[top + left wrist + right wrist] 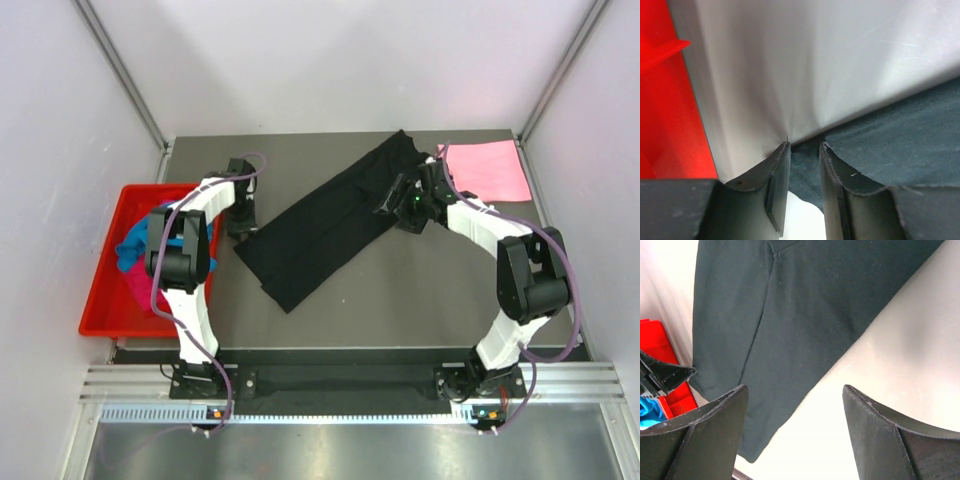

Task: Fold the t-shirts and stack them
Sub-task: Fold the tshirt

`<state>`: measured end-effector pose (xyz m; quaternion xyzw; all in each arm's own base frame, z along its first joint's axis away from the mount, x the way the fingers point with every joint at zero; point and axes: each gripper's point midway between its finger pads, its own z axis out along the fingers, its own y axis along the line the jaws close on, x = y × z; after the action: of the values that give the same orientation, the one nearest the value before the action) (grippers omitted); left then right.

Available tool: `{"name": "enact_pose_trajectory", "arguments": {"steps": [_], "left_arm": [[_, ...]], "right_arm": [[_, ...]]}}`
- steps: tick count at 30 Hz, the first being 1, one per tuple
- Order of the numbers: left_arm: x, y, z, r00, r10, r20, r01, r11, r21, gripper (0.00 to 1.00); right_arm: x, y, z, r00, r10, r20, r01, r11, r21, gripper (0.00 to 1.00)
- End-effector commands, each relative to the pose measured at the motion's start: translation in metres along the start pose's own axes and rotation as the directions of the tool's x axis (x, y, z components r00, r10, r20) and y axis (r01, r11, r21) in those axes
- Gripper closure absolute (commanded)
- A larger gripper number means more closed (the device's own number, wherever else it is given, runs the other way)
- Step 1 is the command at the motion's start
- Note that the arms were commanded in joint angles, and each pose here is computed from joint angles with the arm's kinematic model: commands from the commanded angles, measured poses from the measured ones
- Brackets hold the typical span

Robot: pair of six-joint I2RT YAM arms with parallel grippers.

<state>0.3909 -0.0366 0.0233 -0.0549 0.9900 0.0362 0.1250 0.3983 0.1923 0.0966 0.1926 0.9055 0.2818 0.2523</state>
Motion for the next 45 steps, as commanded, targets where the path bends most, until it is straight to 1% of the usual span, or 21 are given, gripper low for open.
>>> {"name": "enact_pose_trajectory", "arguments": {"steps": [1,8,13,19,22,23,25,26,29,31,32,33,34,35,37,38,40,41,43,44,45], "left_arm": [[0.023,0.031,-0.002,0.998,-0.008,-0.068,-0.001,0.991,-0.137,0.66],[0.044,0.042,-0.011,0.995,-0.035,-0.091,0.018,0.982,-0.186,0.71],[0.063,0.060,-0.020,0.994,-0.063,-0.086,0.038,0.962,-0.271,0.71],[0.076,0.069,-0.032,0.993,-0.088,-0.083,0.057,0.948,-0.313,0.71],[0.065,0.067,-0.048,0.994,-0.100,-0.046,0.082,0.952,-0.295,0.69],[0.060,0.064,-0.053,0.994,-0.104,-0.032,0.091,0.956,-0.277,0.69],[0.041,0.057,-0.069,0.995,-0.098,0.024,0.101,0.967,-0.232,0.67],[0.036,0.052,-0.074,0.995,-0.098,0.030,0.103,0.973,-0.206,0.67],[0.015,0.036,-0.087,0.993,-0.079,0.085,0.091,0.986,-0.138,0.66],[0.010,0.019,-0.090,0.995,-0.056,0.089,0.060,0.997,-0.051,0.66],[0.011,0.008,-0.089,0.996,-0.047,0.081,0.047,0.999,0.006,0.66],[0.007,-0.014,-0.092,0.995,-0.027,0.097,0.015,0.992,0.125,0.66],[0.013,-0.024,-0.091,0.996,-0.015,0.086,0.000,0.985,0.174,0.66],[0.015,-0.036,-0.094,0.995,0.010,0.104,-0.031,0.979,0.203,0.66],[0.019,-0.051,-0.092,0.992,0.047,0.120,-0.073,0.973,0.221,0.65],[0.025,-0.065,-0.093,0.989,0.086,0.122,-0.112,0.968,0.225,0.65],[0.033,-0.087,-0.091,0.989,0.112,0.100,-0.135,0.954,0.267,0.65],[0.042,-0.105,-0.094,0.983,0.150,0.103,-0.174,0.939,0.295,0.65],[0.047,-0.131,-0.096,0.978,0.161,0.130,-0.197,0.917,0.347,0.65],[0.057,-0.152,-0.102,0.972,0.189,0.136,-0.229,0.887,0.401,0.65],[0.061,-0.163,-0.104,0.974,0.183,0.137,-0.225,0.875,0.429,0.66]], "right_arm": [[-0.019,0.016,-0.012,0.997,-0.039,0.069,0.042,0.998,-0.045,0.24],[-0.037,0.013,-0.015,0.994,-0.046,0.096,0.049,0.999,-0.023,0.24],[-0.058,0.007,-0.017,0.991,-0.045,0.130,0.041,0.999,0.028,0.23],[-0.077,0.001,-0.013,0.985,-0.011,0.171,0.002,0.999,0.052,0.23],[-0.091,-0.002,-0.004,0.979,-0.008,0.204,-0.004,0.998,0.060,0.23],[-0.092,-0.007,0.005,0.980,-0.003,0.198,-0.011,0.998,0.069,0.24],[-0.101,-0.005,0.012,0.977,0.024,0.211,-0.036,0.998,0.053,0.26],[-0.100,-0.011,0.021,0.978,0.040,0.203,-0.054,0.997,0.062,0.28],[-0.108,-0.013,0.036,0.971,0.085,0.224,-0.101,0.993,0.061,0.30],[-0.120,-0.018,0.039,0.956,0.110,0.270,-0.135,0.988,0.072,0.30],[-0.122,-0.023,0.044,0.952,0.119,0.280,-0.147,0.986,0.081,0.30],[-0.128,-0.029,0.044,0.945,0.136,0.296,-0.167,0.982,0.083,0.30],[-0.133,-0.034,0.048,0.937,0.160,0.309,-0.192,0.979,0.074,0.30],[-0.140,-0.041,0.048,0.930,0.181,0.321,-0.213,0.975,0.067,0.31],[-0.147,-0.051,0.050,0.916,0.217,0.337,-0.248,0.967,0.051,0.31],[-0.150,-0.055,0.051,0.912,0.226,0.343,-0.257,0.966,0.044,0.31],[-0.158,-0.067,0.054,0.904,0.232,0.360,-0.265,0.963,0.045,0.31],[-0.161,-0.069,0.054,0.901,0.235,0.365,-0.269,0.962,0.046,0.31],[-0.168,-0.079,0.059,0.895,0.241,0.376,-0.279,0.959,0.050,0.31],[-0.169,-0.081,0.061,0.895,0.243,0.375,-0.280,0.959,0.048,0.31],[-0.176,-0.084,0.062,0.891,0.249,0.381,-0.285,0.957,0.042,0.31]]}}
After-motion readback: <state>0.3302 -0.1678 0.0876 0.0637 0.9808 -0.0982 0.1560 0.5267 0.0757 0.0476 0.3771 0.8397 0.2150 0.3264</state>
